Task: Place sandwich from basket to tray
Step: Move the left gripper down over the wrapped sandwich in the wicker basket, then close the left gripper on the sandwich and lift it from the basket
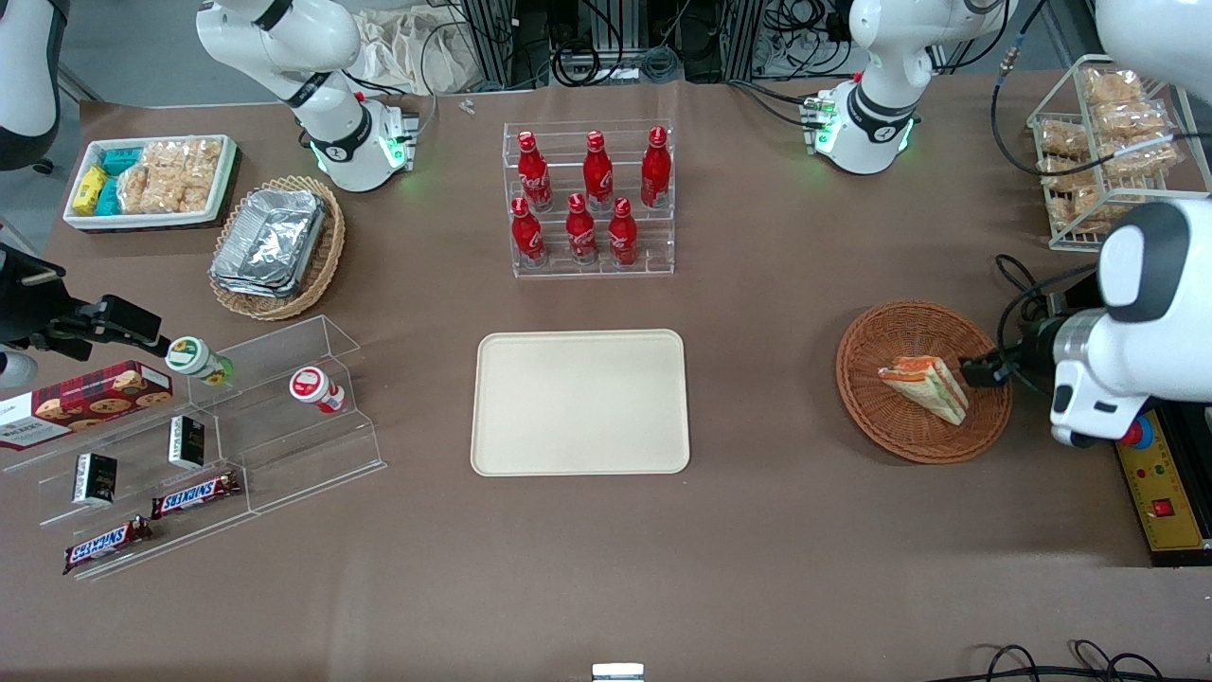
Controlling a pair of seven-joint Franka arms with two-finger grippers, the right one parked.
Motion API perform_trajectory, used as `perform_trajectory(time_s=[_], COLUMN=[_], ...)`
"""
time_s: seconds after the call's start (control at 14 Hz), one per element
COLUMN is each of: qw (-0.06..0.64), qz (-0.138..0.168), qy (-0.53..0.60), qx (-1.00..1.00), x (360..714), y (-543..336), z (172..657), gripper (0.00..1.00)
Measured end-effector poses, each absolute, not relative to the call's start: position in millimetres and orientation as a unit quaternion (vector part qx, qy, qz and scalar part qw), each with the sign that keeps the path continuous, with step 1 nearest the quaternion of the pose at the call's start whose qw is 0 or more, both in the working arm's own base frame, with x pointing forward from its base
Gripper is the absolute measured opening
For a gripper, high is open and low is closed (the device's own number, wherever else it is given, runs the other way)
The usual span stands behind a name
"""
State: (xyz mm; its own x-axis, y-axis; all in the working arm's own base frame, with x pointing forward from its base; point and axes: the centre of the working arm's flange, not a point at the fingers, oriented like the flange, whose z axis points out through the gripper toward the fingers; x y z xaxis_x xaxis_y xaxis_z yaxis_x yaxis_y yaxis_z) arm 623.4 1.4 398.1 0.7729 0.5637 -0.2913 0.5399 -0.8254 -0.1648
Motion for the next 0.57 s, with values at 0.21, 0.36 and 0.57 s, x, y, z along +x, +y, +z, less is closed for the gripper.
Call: perform_trajectory(time_s=[0.21, 0.36, 0.57], qw=[0.04, 0.042, 0.041], qz=[0.157, 0.158, 0.157], qy=[-0.343, -0.352, -0.36], qx=[-0.925, -0.922, -0.919], x=[613.5, 597.7, 576.9], y=[-5.3, -7.6, -2.2], z=[336.2, 296.1, 253.9], gripper=[1.0, 1.0, 1.0])
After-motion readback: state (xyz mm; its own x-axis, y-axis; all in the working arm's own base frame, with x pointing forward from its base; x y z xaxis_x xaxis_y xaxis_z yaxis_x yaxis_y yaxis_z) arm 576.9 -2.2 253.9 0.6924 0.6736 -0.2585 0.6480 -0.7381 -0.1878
